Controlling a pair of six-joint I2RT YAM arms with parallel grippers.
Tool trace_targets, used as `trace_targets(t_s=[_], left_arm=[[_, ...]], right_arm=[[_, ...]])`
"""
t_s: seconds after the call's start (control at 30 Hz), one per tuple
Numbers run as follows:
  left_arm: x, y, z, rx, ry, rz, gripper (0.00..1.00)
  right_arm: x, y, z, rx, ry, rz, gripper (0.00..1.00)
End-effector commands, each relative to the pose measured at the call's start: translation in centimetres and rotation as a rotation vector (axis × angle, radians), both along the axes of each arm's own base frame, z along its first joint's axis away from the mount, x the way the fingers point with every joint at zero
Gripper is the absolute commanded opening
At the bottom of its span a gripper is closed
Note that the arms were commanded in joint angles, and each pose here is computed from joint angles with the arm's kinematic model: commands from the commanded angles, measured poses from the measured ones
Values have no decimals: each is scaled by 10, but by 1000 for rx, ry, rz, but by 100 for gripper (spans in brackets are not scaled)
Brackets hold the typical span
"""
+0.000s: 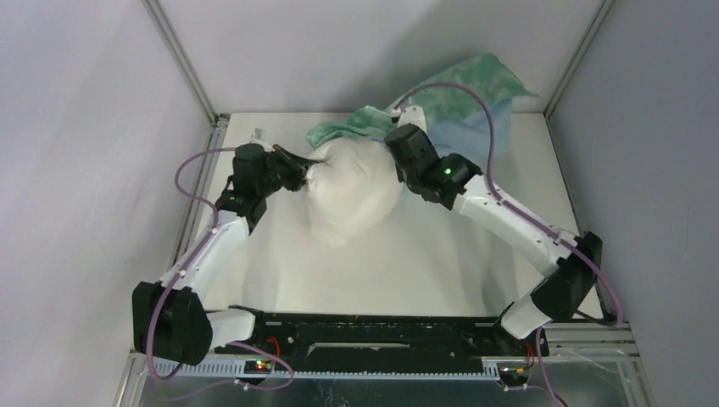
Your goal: Put the pillow into the pillowcase
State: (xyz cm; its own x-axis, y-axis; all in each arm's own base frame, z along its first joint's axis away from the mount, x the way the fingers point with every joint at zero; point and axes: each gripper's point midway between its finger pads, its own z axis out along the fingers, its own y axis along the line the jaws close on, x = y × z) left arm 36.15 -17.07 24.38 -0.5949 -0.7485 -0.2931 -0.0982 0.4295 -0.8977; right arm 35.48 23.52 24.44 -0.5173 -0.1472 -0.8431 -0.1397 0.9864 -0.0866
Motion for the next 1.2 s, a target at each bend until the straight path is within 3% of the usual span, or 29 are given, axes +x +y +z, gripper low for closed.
trace_targets(t_s=[0.0, 0.17, 0.37, 0.43, 0.53, 0.63, 0.77, 0.97, 1.17], left_arm=[[-8, 8, -10, 76, 29, -5, 0], [-22, 4, -24, 86, 37, -39, 1], [-29, 1, -63, 125, 69, -84, 16], [-26, 7, -66, 193, 64, -88, 29], [-28, 29, -63, 333, 52, -47, 64], [-32, 60, -49, 414, 26, 43, 88], [-45, 88, -35, 491, -5, 123, 94], [-78, 86, -19, 487, -68, 84, 100], [-114, 67, -48, 479, -38, 17, 100]], right_arm=[[-47, 0, 145, 80, -173, 98, 0], [-30, 25, 113, 86, -44, 181, 0], [-10, 40, 25, 91, 97, 191, 2], [-9, 44, 11, 92, 125, 195, 18], [-15, 51, 10, 92, 128, 205, 45], [-27, 59, 13, 84, 114, 216, 54], [-34, 50, 10, 46, 104, 167, 56], [-50, 36, 9, 10, 80, 142, 70], [-53, 37, -8, -8, 108, 168, 72]])
